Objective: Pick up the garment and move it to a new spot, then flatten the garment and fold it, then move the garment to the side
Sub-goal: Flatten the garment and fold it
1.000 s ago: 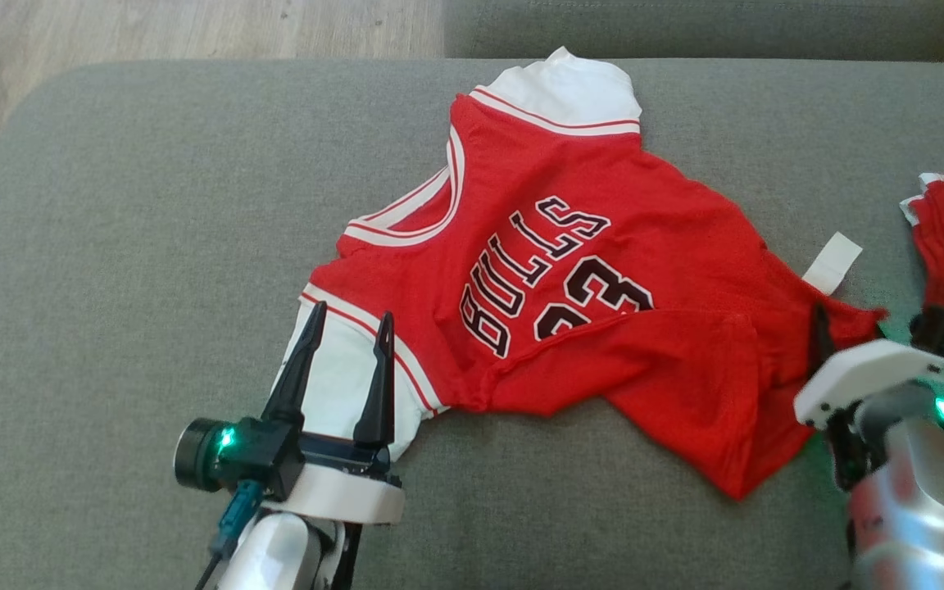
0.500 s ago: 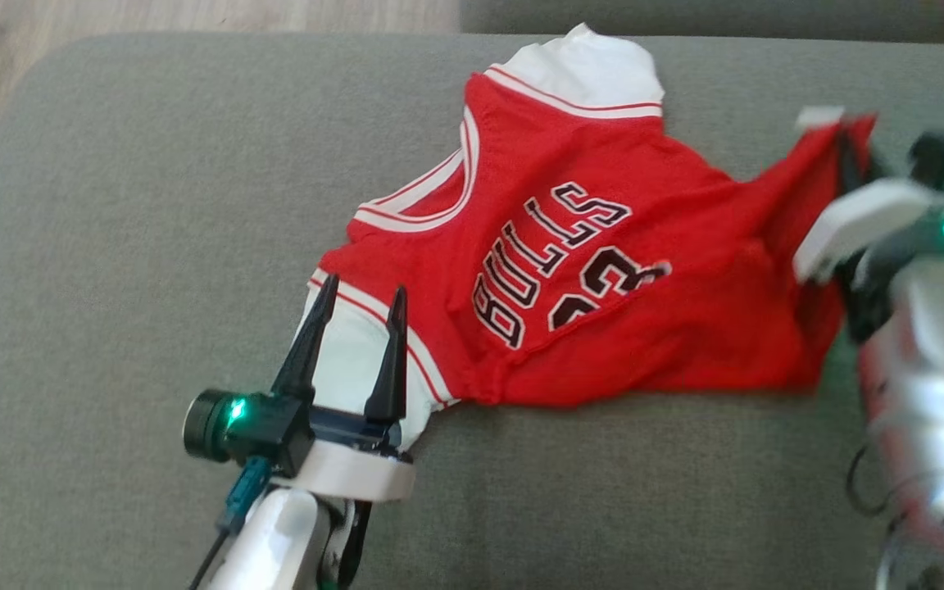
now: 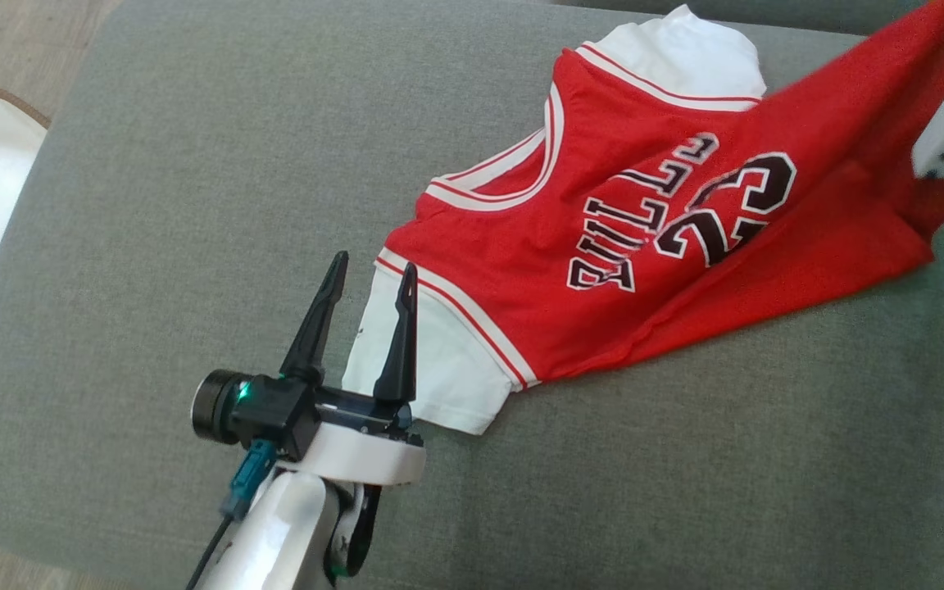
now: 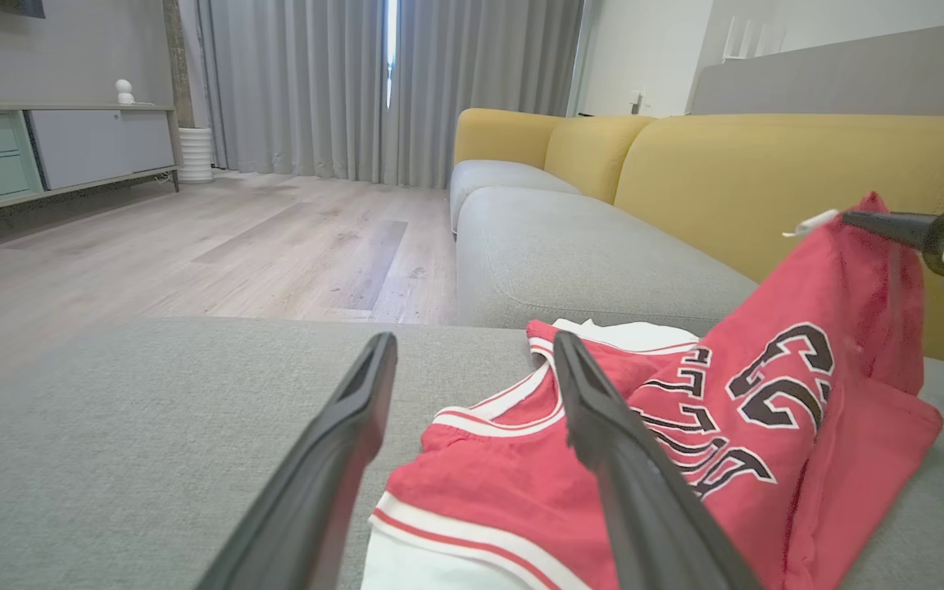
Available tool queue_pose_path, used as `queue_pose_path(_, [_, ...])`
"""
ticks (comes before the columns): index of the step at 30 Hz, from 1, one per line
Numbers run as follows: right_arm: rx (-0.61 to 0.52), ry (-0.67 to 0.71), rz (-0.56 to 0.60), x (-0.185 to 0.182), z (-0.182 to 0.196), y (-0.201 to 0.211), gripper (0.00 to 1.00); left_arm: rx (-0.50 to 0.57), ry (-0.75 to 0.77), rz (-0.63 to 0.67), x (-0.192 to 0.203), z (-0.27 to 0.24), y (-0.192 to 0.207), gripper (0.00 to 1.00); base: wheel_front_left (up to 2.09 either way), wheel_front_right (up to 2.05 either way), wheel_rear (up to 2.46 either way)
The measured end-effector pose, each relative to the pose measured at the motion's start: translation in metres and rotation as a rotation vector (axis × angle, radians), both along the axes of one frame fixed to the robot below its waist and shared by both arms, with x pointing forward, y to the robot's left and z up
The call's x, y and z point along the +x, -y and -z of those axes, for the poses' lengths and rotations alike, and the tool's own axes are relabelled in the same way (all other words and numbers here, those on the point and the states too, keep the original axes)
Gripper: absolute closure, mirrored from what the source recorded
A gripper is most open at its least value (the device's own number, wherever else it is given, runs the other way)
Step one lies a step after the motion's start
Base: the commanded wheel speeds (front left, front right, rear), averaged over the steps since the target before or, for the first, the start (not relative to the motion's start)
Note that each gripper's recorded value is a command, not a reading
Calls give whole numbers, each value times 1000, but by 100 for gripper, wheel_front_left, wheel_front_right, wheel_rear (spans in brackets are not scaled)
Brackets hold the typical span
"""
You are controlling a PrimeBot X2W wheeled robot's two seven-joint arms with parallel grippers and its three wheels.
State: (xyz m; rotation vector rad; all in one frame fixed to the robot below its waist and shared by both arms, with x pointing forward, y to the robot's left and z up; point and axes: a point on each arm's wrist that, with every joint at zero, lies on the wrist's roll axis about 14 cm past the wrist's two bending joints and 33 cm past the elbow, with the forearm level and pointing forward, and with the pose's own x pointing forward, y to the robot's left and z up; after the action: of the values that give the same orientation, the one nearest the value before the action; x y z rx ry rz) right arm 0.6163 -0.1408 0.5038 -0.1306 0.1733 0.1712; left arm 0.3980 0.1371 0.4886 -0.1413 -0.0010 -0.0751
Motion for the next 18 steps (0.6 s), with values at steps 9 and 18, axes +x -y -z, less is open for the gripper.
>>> queue_pose_path(9, [-22,-33,-20,-21,15,-1,0,2,27,-8,0,-9,-1,0,0,0,0])
queue_pose_path(18, [100,65,-73,-67,2,-35,0,-1,66,8,-1,-22,5,0,0,0,0])
